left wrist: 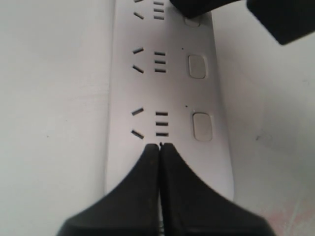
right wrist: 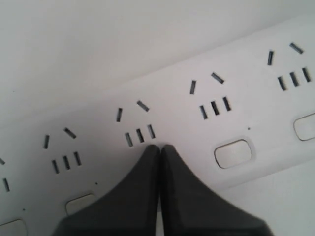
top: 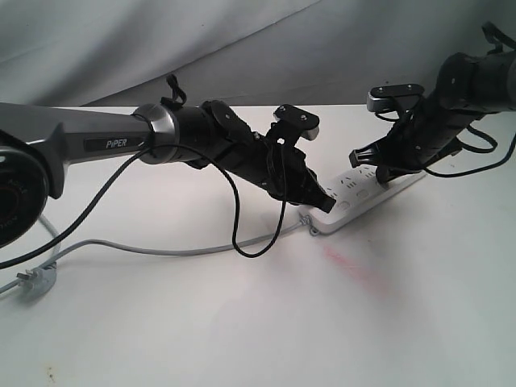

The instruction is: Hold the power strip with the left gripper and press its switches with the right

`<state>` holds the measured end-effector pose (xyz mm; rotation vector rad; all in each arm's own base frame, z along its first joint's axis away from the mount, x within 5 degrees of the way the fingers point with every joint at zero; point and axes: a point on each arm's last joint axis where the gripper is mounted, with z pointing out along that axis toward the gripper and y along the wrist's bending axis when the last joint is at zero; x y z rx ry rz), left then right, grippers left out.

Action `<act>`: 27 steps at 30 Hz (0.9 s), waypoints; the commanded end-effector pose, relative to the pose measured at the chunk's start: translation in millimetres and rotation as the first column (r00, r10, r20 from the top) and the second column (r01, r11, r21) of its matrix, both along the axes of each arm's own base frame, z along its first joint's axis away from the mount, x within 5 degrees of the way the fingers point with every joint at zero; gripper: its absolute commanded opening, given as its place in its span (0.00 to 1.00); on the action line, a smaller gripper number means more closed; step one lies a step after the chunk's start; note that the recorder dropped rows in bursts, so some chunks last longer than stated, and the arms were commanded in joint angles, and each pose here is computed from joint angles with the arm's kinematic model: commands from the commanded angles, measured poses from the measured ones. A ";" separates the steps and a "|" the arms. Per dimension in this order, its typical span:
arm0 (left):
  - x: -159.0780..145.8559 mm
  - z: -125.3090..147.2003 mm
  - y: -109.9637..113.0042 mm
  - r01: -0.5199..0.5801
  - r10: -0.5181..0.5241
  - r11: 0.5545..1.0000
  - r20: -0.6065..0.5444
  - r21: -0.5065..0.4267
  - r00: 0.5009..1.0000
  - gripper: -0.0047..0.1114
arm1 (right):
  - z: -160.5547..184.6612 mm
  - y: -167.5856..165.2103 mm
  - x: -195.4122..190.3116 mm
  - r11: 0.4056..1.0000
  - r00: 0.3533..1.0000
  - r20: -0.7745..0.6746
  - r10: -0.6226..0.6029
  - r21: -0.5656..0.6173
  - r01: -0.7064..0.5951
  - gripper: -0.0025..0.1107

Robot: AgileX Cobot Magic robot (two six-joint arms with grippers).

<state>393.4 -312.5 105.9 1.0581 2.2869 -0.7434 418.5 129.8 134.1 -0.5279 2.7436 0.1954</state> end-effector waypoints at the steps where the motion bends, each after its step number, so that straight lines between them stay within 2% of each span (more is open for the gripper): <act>1: -2.0 -0.8 -1.9 0.006 -0.006 1.000 -0.011 0.000 1.000 0.04 | -16.4 -1.5 -6.4 1.000 0.997 -0.075 0.005 -0.023 -0.007 0.02; 11: -2.0 -0.8 -1.9 0.006 -0.006 1.000 -0.011 0.000 1.000 0.04 | -40.1 -8.5 -21.7 0.999 0.997 -0.079 -0.011 -0.051 0.007 0.02; 19: -2.0 -0.8 -1.9 0.002 -0.002 1.000 -0.015 -0.001 1.000 0.04 | -40.5 -8.6 -21.8 0.999 0.997 -0.076 -0.012 -0.050 0.008 0.02; 23: -2.0 -0.8 -1.9 0.002 -0.002 1.000 -0.015 -0.001 1.000 0.04 | -28.6 -8.2 -20.0 0.999 0.999 -0.037 -0.020 -0.038 0.019 0.02; 27: -2.4 -0.8 -1.9 0.003 -0.003 1.000 -0.019 -0.002 1.000 0.04 | 5.1 -7.3 -16.1 0.999 0.996 0.076 -0.041 0.004 0.041 0.02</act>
